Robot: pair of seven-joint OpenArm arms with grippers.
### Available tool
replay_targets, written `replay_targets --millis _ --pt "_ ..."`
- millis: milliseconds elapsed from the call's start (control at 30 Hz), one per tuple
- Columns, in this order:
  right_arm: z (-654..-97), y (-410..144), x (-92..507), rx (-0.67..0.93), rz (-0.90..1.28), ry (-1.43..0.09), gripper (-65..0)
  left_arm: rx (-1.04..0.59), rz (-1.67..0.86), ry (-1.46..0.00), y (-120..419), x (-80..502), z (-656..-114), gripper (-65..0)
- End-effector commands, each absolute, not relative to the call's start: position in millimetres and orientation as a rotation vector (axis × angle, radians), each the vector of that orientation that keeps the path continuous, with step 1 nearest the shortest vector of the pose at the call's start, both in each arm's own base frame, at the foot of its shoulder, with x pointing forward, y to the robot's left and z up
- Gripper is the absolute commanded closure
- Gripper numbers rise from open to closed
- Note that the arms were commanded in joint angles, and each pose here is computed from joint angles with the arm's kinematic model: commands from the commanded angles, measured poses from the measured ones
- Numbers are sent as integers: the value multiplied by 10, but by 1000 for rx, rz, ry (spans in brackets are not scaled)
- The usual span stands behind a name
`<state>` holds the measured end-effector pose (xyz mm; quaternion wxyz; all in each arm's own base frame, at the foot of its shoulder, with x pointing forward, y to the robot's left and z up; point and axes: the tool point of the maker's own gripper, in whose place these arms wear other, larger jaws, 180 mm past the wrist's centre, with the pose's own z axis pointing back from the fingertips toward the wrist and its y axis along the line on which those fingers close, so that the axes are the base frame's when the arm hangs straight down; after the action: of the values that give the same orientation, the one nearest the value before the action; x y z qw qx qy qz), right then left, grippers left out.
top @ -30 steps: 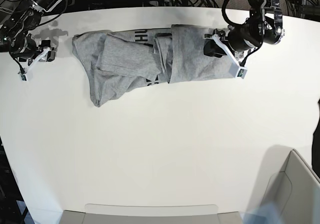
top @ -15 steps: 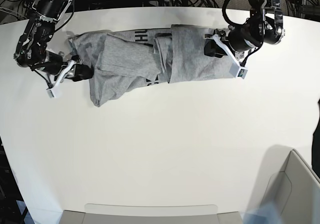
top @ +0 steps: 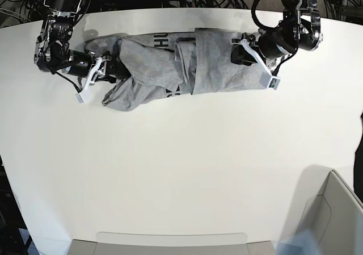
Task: Fold the T-shirt properly
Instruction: 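Grasp the other strip end with the right gripper, then fold the right-held end over onto the folded stack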
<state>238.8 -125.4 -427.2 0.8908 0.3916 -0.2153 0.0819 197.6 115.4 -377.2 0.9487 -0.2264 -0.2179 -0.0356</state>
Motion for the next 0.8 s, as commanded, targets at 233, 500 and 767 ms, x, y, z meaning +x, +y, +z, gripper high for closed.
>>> replay_targets --millis 233,500,767 --pt "-4611 -1472 1907 685 235 -225 -292 -463 -84 -474 1156 2023 -3710 -161" --pt "-4645 -1655 1786 663 179 -219 -292 -486 -90 -410 1067 1935 -3875 -161" --pt "-4249 -1518 1860 674 272 -360 -292 -491 -146 -396 867 1882 -3970 -161"
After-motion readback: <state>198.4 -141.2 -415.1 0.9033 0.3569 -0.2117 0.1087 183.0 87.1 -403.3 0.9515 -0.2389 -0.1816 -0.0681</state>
